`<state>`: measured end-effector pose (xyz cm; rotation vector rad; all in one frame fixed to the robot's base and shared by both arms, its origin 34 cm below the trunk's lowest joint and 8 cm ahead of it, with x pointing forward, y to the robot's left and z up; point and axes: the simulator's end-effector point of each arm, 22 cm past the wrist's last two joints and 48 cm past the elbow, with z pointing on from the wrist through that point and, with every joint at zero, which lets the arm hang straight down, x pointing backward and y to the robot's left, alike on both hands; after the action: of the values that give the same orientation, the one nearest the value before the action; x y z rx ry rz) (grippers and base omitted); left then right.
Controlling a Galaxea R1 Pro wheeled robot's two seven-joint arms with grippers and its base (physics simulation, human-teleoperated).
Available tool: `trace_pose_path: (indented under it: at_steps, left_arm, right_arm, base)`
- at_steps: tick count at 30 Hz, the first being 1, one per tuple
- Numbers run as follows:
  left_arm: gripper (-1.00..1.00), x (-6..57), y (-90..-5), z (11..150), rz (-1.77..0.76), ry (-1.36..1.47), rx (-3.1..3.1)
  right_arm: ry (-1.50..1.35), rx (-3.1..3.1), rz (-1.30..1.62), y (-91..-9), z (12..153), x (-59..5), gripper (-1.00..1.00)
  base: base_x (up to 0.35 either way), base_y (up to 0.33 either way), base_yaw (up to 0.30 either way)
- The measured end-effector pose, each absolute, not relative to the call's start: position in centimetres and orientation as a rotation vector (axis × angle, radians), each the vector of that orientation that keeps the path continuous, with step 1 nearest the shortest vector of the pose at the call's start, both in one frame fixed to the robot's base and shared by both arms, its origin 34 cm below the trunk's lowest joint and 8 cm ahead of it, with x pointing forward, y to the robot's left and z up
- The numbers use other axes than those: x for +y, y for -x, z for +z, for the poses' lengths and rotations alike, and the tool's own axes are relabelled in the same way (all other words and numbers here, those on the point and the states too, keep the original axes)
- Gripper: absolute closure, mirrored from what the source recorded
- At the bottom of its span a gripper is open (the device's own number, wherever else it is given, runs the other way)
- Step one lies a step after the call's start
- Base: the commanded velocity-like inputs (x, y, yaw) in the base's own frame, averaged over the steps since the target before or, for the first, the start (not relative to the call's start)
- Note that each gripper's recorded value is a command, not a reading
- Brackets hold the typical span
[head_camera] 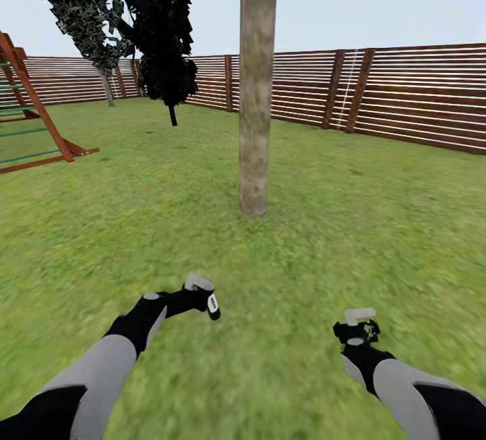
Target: In the garden, pick up the pesticide atomizer on the floor and spray pesticide onto both trees until each tree trunk is fully covered.
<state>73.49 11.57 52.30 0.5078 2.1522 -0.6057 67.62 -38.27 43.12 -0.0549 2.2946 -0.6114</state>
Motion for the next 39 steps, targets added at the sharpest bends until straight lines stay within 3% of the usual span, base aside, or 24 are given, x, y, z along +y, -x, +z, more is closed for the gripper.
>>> trace_pose_path:
  at_steps: [20,39]
  left_arm:
    - [1.00,9.5,-72.7,51.6,-0.677,-0.427,2.126]
    - [1.00,10.7,-73.4,52.0,-0.685,-0.335,2.117]
  right_arm:
    - [0.015,2.304,-0.619,-65.6,41.9,-38.2,-1.00]
    - [0.021,2.314,-0.608,-65.3,41.4,-37.5,-1.00]
  base:
    - [0.346,-0.017,-0.001]
    - [0.350,0.002,-0.159]
